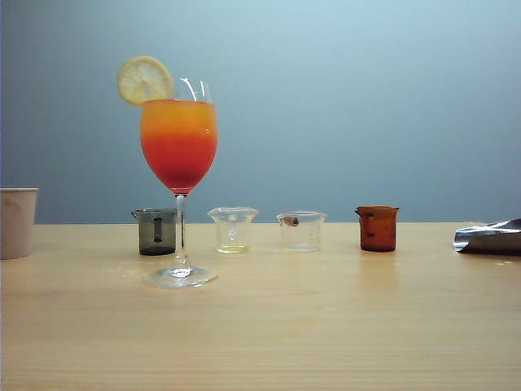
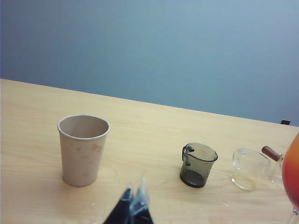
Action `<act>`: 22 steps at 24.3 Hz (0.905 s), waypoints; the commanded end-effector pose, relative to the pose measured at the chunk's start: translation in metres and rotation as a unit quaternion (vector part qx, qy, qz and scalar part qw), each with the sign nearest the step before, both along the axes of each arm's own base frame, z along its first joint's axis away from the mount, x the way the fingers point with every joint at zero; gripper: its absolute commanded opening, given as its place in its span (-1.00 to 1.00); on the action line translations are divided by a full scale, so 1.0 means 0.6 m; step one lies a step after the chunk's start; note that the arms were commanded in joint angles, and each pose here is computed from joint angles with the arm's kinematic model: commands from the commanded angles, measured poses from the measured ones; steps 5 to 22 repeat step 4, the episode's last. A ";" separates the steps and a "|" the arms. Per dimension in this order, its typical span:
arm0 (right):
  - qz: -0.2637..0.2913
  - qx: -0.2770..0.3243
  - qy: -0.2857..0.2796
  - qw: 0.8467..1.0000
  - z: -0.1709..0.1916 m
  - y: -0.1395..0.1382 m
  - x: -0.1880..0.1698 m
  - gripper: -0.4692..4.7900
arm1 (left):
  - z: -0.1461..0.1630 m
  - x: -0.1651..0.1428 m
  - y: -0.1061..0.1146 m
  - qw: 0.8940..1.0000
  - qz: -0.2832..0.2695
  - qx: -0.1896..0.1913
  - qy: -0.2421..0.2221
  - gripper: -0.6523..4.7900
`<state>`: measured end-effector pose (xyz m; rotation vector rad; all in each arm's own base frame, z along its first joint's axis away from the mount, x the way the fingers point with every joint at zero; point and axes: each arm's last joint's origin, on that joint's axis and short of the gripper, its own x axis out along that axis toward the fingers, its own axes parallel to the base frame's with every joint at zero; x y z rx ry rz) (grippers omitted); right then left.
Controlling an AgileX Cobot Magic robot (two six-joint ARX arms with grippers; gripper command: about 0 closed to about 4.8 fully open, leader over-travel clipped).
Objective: Pick up the lemon slice from the paper cup on the left and carefully insert it into the rim of the goblet.
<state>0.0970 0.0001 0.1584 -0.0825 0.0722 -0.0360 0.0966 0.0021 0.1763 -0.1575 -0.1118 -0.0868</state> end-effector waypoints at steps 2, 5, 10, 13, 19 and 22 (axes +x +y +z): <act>-0.001 -0.001 -0.025 1.000 0.006 0.000 0.001 -0.77 | 0.003 0.000 0.000 1.000 0.002 0.003 -0.007 -0.78; 0.012 0.000 -0.025 1.000 0.006 0.001 0.001 -0.77 | 0.003 0.000 0.000 1.000 0.002 0.003 -0.007 -0.78; 0.012 0.000 -0.025 1.000 0.006 0.001 0.001 -0.77 | 0.003 0.000 0.000 1.000 0.002 0.003 -0.007 -0.78; 0.012 0.000 -0.025 1.000 0.006 0.001 0.001 -0.77 | 0.003 0.000 0.000 1.000 0.002 0.003 -0.007 -0.78; 0.012 0.000 -0.025 1.000 0.006 0.001 0.001 -0.77 | 0.003 0.000 0.000 1.000 0.002 0.003 -0.007 -0.78; 0.012 0.000 -0.025 1.000 0.006 0.001 0.001 -0.77 | 0.003 0.000 0.000 1.000 0.002 0.003 -0.007 -0.78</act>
